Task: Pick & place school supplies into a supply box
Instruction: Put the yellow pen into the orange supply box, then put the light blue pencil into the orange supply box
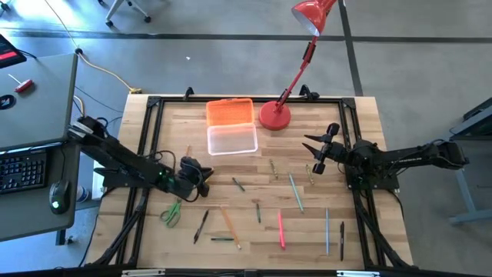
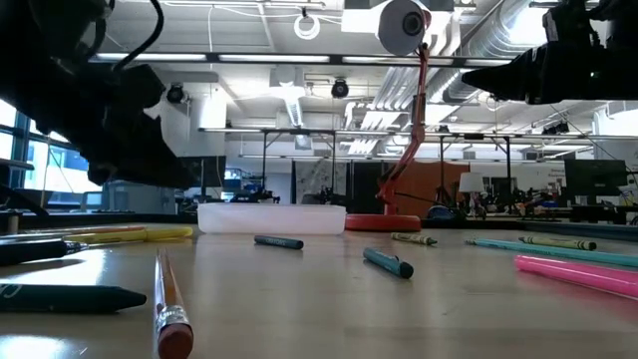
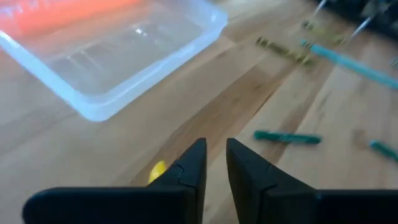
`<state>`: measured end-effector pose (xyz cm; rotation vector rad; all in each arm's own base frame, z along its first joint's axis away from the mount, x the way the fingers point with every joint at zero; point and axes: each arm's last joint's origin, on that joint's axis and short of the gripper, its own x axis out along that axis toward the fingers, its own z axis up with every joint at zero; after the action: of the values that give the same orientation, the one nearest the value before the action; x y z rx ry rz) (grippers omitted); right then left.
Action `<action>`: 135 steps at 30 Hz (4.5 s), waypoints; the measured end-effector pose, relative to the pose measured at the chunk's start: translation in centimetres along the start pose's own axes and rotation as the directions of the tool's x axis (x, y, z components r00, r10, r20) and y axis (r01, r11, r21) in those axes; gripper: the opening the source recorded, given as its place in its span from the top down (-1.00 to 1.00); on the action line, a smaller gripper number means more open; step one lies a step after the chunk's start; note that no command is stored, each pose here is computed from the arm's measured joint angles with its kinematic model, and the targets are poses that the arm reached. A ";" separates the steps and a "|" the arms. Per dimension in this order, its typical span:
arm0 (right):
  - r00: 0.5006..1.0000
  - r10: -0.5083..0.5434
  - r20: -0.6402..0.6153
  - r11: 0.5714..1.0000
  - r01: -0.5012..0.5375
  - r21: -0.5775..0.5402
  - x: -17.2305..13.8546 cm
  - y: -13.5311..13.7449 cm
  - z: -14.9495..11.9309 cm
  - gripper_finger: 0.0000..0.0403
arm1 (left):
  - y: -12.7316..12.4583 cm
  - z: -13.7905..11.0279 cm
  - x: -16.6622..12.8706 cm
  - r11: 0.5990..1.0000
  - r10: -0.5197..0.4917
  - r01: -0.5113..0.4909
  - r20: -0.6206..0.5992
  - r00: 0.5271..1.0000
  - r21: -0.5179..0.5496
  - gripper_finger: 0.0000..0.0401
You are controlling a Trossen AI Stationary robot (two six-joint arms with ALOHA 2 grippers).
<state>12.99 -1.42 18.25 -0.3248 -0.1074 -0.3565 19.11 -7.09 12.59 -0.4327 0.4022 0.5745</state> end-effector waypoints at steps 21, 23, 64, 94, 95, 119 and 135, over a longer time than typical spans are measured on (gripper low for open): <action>1.000 0.003 0.001 1.000 -0.003 0.027 0.0 0.0 0.0 0.46 | 0.7 -1.4 0.7 0.996 0.085 -0.084 -0.037 0.996 0.016 0.37; 1.000 0.003 0.001 1.000 -0.003 0.027 0.0 0.0 0.0 0.46 | 0.8 -1.7 0.9 0.995 0.094 -0.093 -0.043 0.995 0.020 0.40; 1.000 0.011 -0.019 1.000 -0.011 0.020 0.0 0.1 -0.2 0.46 | 2.3 -6.8 4.2 0.955 0.264 -0.270 0.059 0.963 0.126 0.47; 0.999 0.024 -0.026 0.999 -0.023 0.026 0.1 0.2 -0.3 0.46 | -1.7 11.1 13.8 0.881 -0.005 -0.058 0.130 0.991 0.470 0.70; 0.999 0.027 -0.027 0.999 -0.026 0.033 0.1 0.2 -0.4 0.46 | -0.7 11.8 14.4 0.886 -0.016 -0.041 0.118 0.993 0.462 0.69; 0.964 0.103 -0.245 0.959 -0.031 0.281 0.8 1.8 -3.0 0.46 | 6.8 12.7 17.0 0.907 0.021 0.032 -0.121 0.992 0.420 0.19; 0.801 0.122 -0.586 0.973 0.020 0.230 2.4 9.6 -1.6 0.46 | 5.7 15.4 16.9 0.960 -0.074 0.028 0.156 0.985 0.278 0.30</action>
<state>18.80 5.81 14.35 0.0249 0.4852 -0.3746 32.38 12.12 15.78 -0.1268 0.3054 0.4912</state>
